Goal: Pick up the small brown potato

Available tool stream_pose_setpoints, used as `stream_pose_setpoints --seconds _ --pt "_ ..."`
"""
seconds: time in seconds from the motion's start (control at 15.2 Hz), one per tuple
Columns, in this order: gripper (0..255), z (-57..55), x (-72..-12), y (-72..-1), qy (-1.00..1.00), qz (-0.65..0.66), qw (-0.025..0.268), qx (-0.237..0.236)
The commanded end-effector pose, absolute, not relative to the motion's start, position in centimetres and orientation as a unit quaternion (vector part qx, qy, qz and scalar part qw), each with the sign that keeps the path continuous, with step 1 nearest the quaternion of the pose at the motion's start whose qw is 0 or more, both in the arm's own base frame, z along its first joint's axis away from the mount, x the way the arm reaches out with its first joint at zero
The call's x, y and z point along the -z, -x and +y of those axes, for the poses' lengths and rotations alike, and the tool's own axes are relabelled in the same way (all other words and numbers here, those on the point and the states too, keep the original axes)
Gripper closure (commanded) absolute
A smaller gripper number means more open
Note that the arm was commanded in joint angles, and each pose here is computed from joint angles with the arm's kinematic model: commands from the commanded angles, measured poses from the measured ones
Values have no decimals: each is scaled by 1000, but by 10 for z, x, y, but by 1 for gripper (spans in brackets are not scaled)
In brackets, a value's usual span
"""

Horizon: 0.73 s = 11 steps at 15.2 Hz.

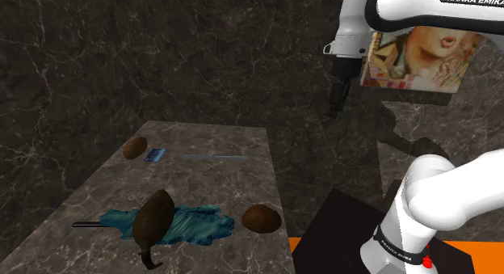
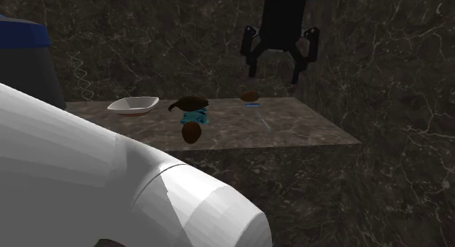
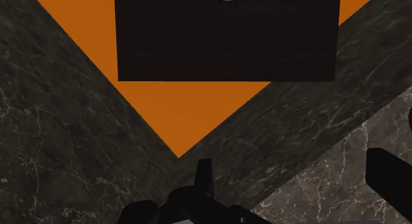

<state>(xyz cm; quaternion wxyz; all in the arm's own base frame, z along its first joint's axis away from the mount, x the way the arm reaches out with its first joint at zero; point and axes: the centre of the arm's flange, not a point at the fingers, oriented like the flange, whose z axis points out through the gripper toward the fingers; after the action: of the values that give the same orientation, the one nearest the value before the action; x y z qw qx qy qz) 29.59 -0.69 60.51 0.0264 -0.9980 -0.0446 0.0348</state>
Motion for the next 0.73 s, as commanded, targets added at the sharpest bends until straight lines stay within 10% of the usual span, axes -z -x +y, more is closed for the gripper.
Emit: stream_pose_setpoints --seconds 0.0,0.66 --pt "0 -7 -605 -296 998 -45 26 -35" --pt "0 94 -529 -291 991 -126 41 27"
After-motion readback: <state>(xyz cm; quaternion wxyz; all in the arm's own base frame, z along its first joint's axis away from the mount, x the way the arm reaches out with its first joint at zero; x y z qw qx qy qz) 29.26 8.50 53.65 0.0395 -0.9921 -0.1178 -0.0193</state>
